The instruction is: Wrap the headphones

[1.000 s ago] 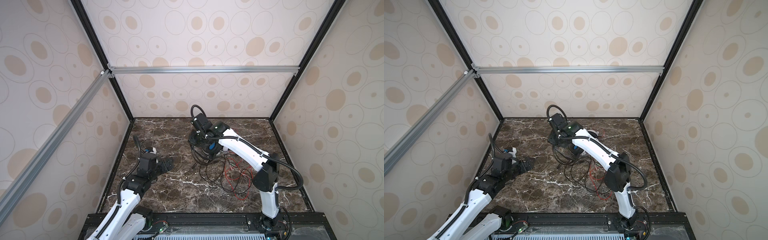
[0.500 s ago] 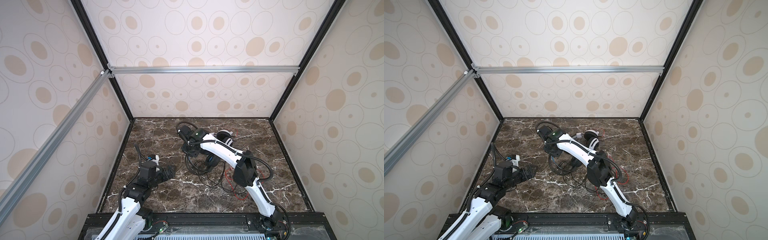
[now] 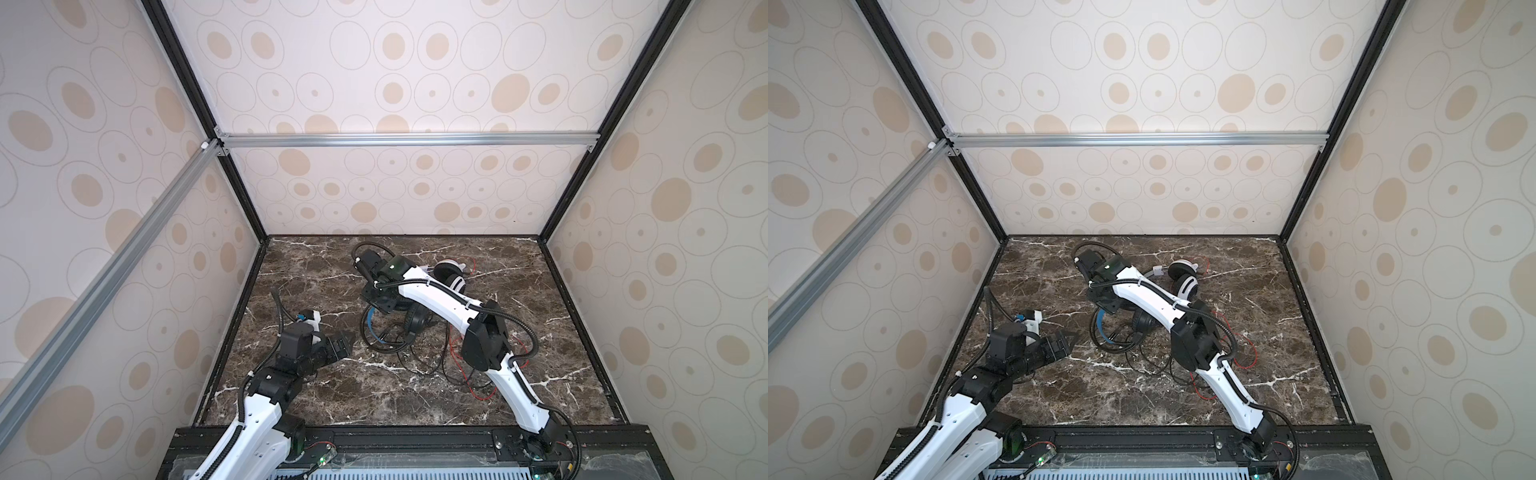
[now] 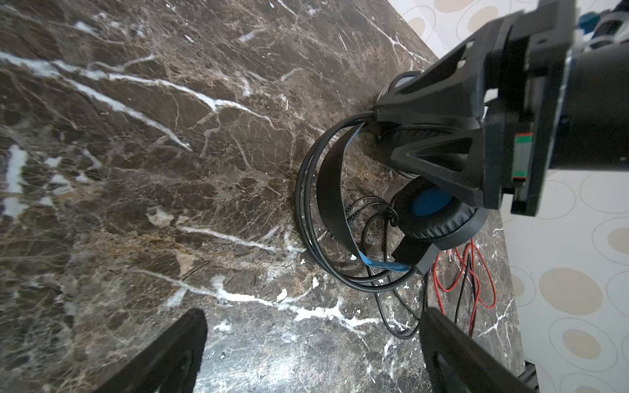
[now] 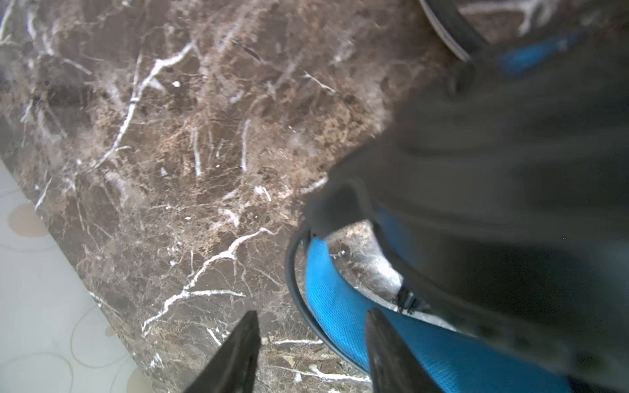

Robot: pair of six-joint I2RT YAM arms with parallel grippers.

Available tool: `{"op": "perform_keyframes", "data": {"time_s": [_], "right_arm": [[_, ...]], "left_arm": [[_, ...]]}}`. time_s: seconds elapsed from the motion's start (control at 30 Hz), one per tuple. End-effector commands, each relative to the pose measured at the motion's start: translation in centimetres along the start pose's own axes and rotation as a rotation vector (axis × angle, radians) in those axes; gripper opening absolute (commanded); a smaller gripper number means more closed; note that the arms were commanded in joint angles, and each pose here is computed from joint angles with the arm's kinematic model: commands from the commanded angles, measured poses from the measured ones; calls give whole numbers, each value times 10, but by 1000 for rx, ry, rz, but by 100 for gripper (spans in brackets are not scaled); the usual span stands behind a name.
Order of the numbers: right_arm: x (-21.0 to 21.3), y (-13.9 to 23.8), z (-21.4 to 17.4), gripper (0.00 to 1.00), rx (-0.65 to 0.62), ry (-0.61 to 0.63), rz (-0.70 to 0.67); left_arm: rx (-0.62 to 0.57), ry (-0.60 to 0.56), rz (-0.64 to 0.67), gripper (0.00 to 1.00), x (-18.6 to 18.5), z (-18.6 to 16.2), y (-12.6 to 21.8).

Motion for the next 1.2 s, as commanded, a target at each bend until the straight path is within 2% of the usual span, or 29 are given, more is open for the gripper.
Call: {"op": "perform_keyframes", "data": {"time_s": [0.0, 0.1, 0.23, 0.33, 0.37, 0.47, 0.5, 0.6, 0.83, 0.9, 1.0, 1.07, 1.17], "right_arm": [[14, 11, 13, 62, -3, 26, 78], [23, 27, 21, 70, 0, 84, 144], [27, 59, 34, 77, -26, 188, 211], [21, 88, 51, 78, -68, 267, 242], [19, 97, 60, 86, -83, 296, 266], [9, 131, 80, 90, -137, 400, 319], [2, 144, 87, 96, -166, 448, 314], [-21, 176, 98, 100, -230, 598, 270], [-88, 193, 88, 100, -208, 817, 125], [-103, 194, 84, 100, -209, 841, 125], [-119, 190, 82, 100, -175, 808, 165], [-124, 192, 82, 100, -167, 788, 182], [-127, 196, 86, 100, -202, 797, 175]], "left_arm": [[-24, 30, 24, 96, 4, 2, 2], [-18, 41, 35, 94, 4, 3, 0], [-5, 54, 49, 93, -1, 7, -3], [-11, 60, 60, 93, -9, 12, -3], [-11, 64, 58, 93, -13, 13, -4], [-2, 65, 57, 94, -30, 9, -10], [9, 66, 63, 94, -36, 6, -14], [34, 78, 83, 97, -53, -2, -24], [5, 164, 91, 98, -73, -4, -42], [26, 148, 111, 98, -80, -5, -52], [35, 104, 209, 98, -81, -5, -63], [36, 112, 256, 95, -76, -7, -70], [50, 155, 259, 91, -66, -11, -84]]}}
Point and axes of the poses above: each gripper's point midway between its finger pads, its own y axis back along the fingers, its own x axis along the line the jaws close on, z = x × y, the point moved 5 cm from there along y, back along the fingers, and after that the axes turned 8 degrees about y, right-handed, at the moved point
